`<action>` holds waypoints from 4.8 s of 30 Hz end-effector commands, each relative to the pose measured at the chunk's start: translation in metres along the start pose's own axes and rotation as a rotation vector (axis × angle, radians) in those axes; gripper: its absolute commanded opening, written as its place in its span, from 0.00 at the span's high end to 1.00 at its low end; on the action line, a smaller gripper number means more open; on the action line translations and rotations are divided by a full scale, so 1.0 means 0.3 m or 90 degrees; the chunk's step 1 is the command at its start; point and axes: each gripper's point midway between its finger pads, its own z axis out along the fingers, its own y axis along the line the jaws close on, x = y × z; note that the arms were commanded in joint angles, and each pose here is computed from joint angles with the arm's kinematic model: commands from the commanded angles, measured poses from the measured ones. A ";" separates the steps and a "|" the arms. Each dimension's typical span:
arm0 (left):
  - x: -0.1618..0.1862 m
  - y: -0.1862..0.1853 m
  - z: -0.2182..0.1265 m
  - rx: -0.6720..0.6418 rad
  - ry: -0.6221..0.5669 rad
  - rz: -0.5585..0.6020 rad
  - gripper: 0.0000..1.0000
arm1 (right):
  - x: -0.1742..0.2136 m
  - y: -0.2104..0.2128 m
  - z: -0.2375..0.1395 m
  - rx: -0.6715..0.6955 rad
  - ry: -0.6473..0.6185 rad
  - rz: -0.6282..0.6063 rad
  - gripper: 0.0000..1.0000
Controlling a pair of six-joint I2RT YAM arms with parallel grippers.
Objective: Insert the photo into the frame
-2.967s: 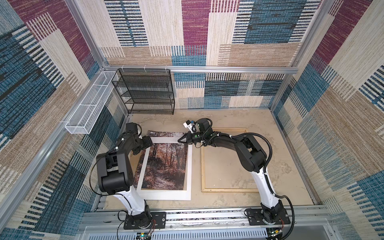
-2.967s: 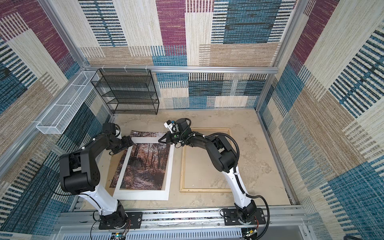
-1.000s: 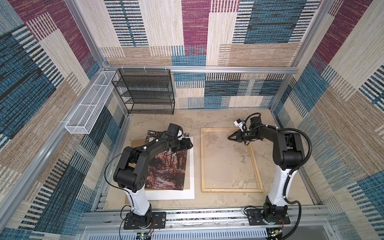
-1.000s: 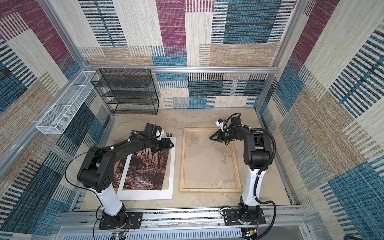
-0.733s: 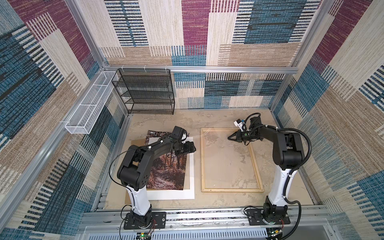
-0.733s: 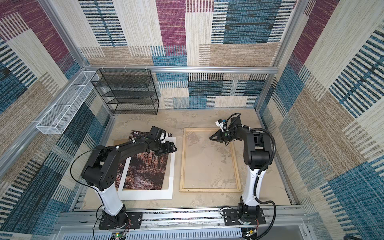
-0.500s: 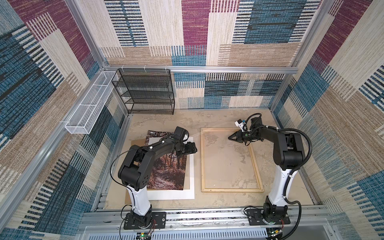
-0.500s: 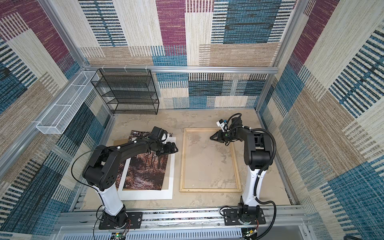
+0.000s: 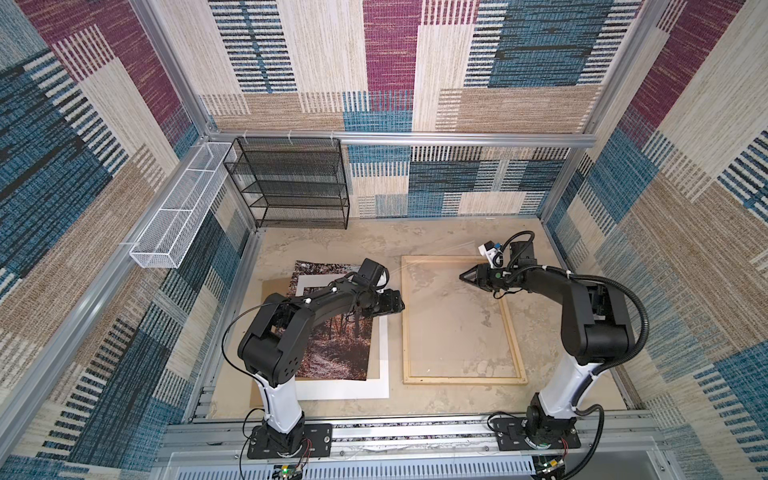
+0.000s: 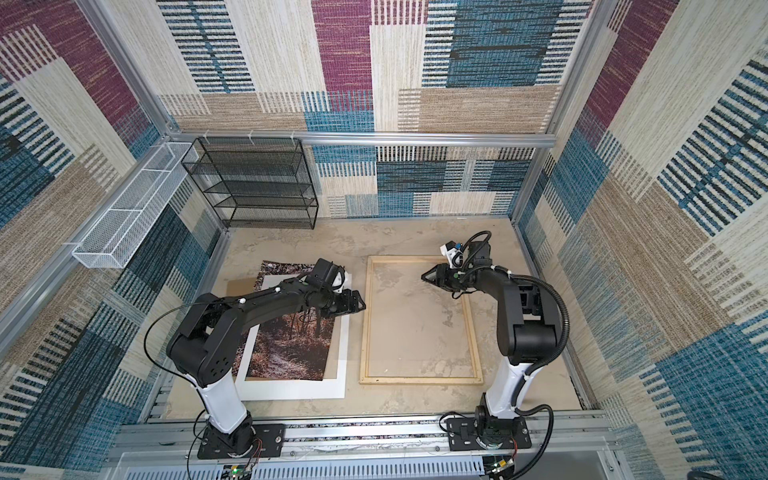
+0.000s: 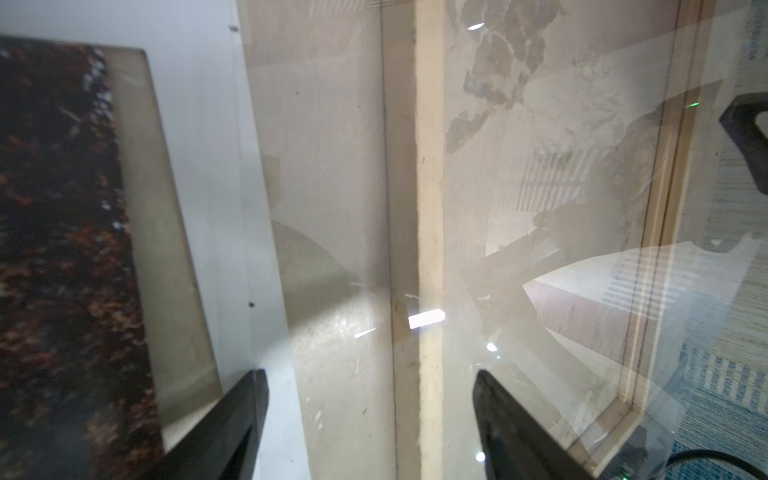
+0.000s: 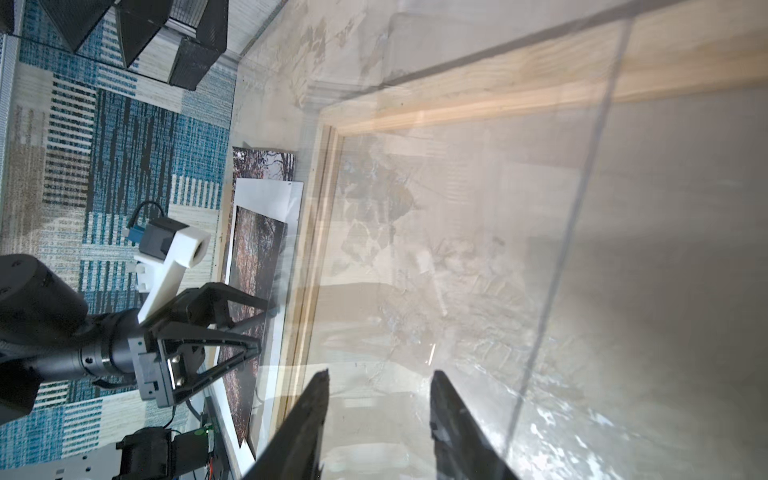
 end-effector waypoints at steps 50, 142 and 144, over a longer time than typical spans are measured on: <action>0.111 -0.256 0.045 0.098 -0.038 0.027 0.29 | 0.023 -0.099 -0.230 0.129 -0.097 0.019 0.54; 0.054 -0.020 0.088 -0.192 -0.103 0.064 0.74 | -0.071 -0.255 -0.235 0.121 -0.050 0.005 0.99; 0.034 -0.006 0.091 -0.205 -0.112 0.054 0.77 | -0.079 -0.245 -0.227 0.100 -0.059 0.008 1.00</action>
